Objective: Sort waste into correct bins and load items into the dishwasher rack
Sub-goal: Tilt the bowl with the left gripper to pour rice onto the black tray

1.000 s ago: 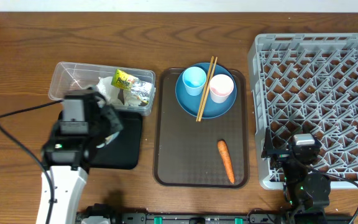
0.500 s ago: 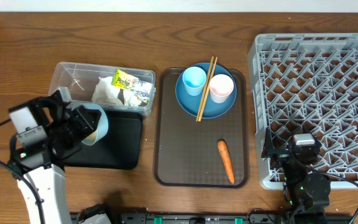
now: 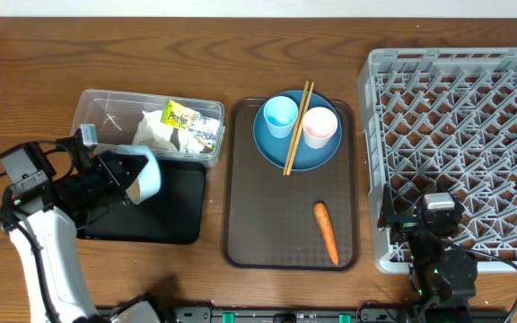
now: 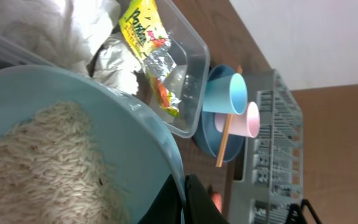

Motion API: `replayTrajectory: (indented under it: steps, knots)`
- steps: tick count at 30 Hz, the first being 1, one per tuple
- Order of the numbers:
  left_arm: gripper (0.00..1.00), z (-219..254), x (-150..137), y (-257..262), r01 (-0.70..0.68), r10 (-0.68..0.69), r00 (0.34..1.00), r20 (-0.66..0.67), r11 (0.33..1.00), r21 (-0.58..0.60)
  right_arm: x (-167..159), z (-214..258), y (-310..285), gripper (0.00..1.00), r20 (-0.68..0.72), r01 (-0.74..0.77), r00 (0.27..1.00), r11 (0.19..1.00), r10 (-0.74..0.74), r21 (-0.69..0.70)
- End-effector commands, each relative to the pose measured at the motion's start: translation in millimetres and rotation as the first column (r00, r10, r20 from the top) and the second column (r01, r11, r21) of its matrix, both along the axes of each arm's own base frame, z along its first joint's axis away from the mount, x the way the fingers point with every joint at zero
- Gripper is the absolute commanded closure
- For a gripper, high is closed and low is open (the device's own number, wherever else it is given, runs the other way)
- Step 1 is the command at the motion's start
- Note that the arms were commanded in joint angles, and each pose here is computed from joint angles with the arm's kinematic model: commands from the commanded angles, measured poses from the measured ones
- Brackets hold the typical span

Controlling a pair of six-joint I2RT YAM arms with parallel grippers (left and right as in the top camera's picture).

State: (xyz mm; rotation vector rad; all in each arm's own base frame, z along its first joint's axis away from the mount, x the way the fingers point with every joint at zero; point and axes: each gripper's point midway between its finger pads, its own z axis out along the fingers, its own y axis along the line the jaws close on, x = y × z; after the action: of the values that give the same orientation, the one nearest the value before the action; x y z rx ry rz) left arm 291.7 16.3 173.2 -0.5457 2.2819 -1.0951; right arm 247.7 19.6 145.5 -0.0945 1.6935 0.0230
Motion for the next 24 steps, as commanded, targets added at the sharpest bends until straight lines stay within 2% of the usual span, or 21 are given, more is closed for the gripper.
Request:
replayTrajectory:
  steps: [1, 8, 15, 19, 24]
  knots:
    - [0.94, 13, 2, -1, 0.059, -0.053, 0.993, 0.103, 0.996, -0.06, 0, -1, 2, 0.01, -0.005, -0.008, 1.0, 1.0, 0.008, -0.005]
    - [0.94, 23, 1, 10, 0.073, -0.039, 0.98, 0.196, 0.984, -0.165, 0, -1, 2, 0.01, -0.005, -0.008, 1.0, 1.0, 0.008, -0.005]
    - [0.94, 8, -9, 5, 0.087, -0.044, 0.976, 0.215, 0.977, -0.195, 0, -1, 2, 0.01, -0.005, -0.008, 1.0, 1.0, 0.008, -0.005]
    - [0.94, 8, -19, -1, 0.111, -0.036, 0.957, 0.287, 0.962, -0.25, 0, -1, 2, 0.01, -0.005, -0.008, 1.0, 1.0, 0.008, -0.005]
    - [0.94, 5, -24, 8, 0.071, 0.013, 0.954, 0.299, 0.96, -0.27, 0, -1, 2, 0.01, -0.005, -0.008, 1.0, 1.0, 0.008, -0.005]
